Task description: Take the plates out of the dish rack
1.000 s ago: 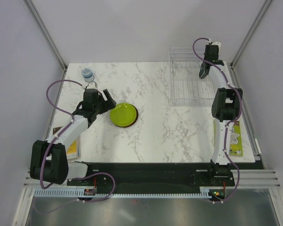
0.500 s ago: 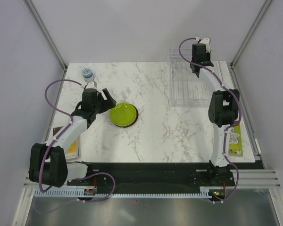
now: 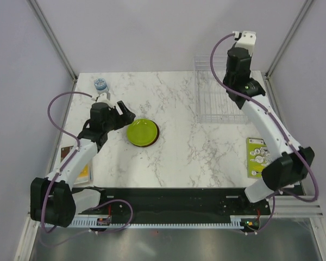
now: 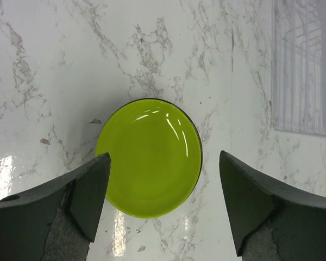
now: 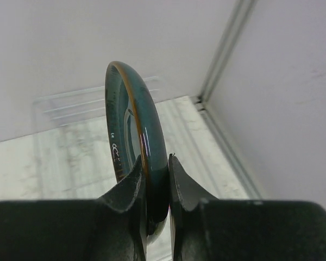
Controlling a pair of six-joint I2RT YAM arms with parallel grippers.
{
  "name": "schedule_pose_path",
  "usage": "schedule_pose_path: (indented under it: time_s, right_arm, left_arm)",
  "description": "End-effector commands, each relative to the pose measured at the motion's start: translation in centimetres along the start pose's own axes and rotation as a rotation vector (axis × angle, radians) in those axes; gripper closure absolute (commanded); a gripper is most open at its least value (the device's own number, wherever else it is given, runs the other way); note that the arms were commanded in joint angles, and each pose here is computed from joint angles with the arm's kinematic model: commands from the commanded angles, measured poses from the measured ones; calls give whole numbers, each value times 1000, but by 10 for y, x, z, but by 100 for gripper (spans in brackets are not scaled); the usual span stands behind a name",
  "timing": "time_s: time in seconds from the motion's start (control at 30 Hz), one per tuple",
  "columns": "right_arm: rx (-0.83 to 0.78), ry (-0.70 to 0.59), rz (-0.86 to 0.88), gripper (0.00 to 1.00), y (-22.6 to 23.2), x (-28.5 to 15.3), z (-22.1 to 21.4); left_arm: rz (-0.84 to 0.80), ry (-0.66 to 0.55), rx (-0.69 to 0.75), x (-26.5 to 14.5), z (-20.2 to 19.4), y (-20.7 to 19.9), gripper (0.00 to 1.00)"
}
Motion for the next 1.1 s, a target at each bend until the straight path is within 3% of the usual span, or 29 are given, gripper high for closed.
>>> schedule_pose_path:
  time_s: [0.0,0.17,0.5,1.07]
  right_arm:
    - [258,157,361,100,31,-64,-20]
    - [402,323,542,100,51,-110,-71]
    - [479,517,760,100,107,-183,-134]
    - [666,703,1022,100,174,-251,-165]
  left_arm:
    - [-134,-90,-20,-16,15,-21,12]
    - [-297,-93,-78,-23,9,-42,12]
    - [-476,-111,-132,-26,-4,-62,12]
    - [-566,-104,-179,-18,-24,-75,13]
Point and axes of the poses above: each gripper's point midway between its finger pads, its own x axis out along the fingers, its own y axis along the line the jaws close on, z = x × y, the point moved 4 cm from there along -x, back along the fingers, and after that the axes turned 12 degrees about x, right-handed, at the moved point
